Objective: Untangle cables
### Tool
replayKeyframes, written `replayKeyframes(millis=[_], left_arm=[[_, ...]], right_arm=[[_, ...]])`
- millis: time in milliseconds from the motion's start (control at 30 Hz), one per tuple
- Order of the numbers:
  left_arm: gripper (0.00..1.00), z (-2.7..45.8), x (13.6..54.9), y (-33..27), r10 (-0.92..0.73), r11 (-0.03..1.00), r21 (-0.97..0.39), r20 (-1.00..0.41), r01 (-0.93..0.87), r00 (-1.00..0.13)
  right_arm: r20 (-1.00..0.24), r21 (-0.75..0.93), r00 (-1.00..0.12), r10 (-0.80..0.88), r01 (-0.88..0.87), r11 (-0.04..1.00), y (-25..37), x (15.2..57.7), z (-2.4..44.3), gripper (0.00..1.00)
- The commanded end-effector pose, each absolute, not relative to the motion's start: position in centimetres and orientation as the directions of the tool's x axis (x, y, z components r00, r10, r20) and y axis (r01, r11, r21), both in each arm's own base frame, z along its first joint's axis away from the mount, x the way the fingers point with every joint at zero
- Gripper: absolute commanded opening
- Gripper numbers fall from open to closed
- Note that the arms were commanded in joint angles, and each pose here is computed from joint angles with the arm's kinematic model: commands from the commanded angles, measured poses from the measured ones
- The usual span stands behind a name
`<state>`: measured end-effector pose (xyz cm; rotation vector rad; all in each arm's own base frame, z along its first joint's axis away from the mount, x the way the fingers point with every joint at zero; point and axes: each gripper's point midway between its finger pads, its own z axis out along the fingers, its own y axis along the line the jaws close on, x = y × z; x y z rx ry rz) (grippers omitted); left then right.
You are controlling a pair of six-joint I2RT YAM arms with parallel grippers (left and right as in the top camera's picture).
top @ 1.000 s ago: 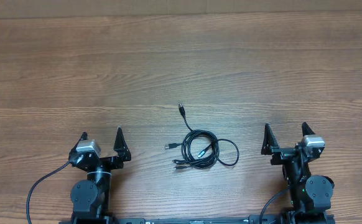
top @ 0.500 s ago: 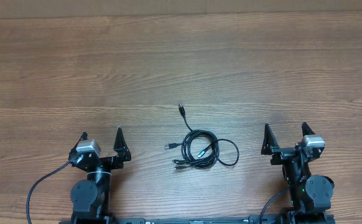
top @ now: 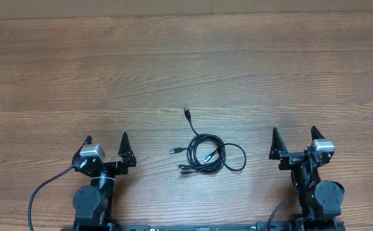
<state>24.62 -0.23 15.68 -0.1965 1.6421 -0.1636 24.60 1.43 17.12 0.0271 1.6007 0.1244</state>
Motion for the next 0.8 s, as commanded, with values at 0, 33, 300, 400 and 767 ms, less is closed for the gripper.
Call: replayKeyframes(millis=[0,33,300,400,767], left_arm=[[1.0,18.3,24.3,-0.4,-0.213,0.977,-0.213,-0.977,-0.006,-0.024],[1.0,18.6,24.2,-0.4,-0.21,0.978,-0.21,-0.977,-0.005,-0.024],[1.0,18.7,23.6,-0.3,-0.171,0.985,-0.171,-0.982,-0.015,-0.077],[1.0,18.6,23.6,-0.3,-0.15,0.989,-0.15,-0.985,-0.014,-0.082],[1.0,16.9,24.2,-0.3,-0.14,0.99,-0.137,-0.973,-0.032,-0.184]], right_arm=[[-0.995,0.095,-0.03,0.094,-0.064,0.993,1.5,24.6,17.0,1.0],[-0.995,0.095,-0.03,0.094,-0.063,0.993,1.5,24.6,17.0,1.0],[-0.995,0.095,-0.03,0.094,-0.064,0.993,1.5,24.6,17.0,1.0],[-0.995,0.095,-0.03,0.094,-0.064,0.993,1.5,24.6,17.0,1.0],[-0.995,0.095,-0.03,0.094,-0.064,0.993,1.5,24.6,17.0,1.0]])
